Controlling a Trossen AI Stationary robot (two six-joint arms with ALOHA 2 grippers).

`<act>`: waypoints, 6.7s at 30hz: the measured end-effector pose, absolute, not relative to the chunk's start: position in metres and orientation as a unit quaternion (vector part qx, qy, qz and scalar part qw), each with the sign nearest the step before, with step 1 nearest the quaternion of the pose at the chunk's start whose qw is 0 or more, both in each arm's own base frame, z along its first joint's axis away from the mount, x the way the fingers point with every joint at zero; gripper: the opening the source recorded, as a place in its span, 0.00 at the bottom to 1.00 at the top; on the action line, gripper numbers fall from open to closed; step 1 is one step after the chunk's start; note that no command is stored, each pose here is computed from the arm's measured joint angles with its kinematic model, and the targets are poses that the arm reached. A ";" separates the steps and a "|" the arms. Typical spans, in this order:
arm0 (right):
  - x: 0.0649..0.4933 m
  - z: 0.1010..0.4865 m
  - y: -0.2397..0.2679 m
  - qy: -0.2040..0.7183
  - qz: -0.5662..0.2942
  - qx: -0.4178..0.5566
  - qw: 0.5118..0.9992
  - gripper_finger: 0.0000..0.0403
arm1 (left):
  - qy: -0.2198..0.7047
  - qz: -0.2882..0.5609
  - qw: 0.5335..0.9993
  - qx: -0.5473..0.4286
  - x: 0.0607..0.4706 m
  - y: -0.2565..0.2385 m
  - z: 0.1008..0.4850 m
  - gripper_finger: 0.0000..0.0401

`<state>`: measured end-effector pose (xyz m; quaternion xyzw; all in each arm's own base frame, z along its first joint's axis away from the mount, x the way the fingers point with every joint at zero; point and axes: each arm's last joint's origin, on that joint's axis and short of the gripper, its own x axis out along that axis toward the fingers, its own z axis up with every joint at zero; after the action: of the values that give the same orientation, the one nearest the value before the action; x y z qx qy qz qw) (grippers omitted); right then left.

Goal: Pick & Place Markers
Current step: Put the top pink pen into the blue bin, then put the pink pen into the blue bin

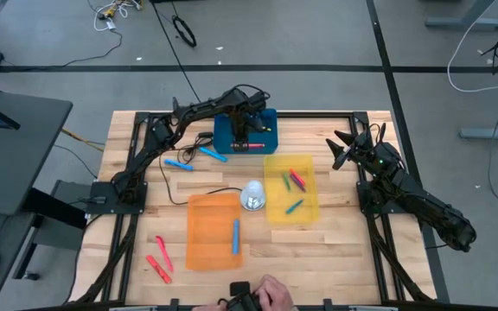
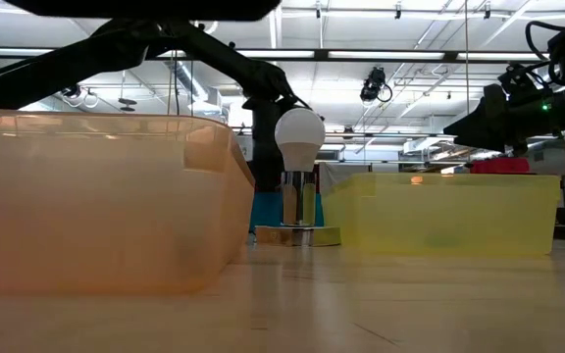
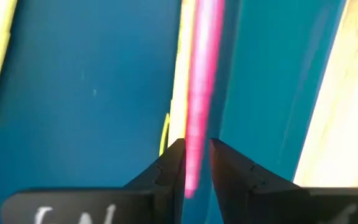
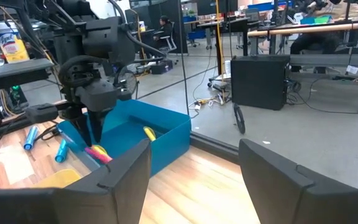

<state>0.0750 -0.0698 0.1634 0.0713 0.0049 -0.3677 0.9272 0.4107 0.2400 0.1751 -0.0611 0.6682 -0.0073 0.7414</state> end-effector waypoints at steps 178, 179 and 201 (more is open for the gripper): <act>0.075 0.163 -0.070 0.005 -0.368 0.071 0.927 0.61 | 0.523 0.515 0.452 -0.507 0.164 -0.160 0.162 0.74; 0.075 0.163 -0.070 0.005 -0.368 0.071 0.927 0.61 | 0.524 0.518 0.452 -0.504 0.163 -0.159 0.160 0.74; 0.075 0.163 -0.070 0.005 -0.368 0.071 0.927 0.61 | 0.508 0.445 0.537 -0.506 0.144 -0.170 0.135 0.74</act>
<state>0.0750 -0.0698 0.1634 0.0713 0.0047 -0.3677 0.9272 0.1439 -0.1700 0.1352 -0.5056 0.5078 0.4452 0.5370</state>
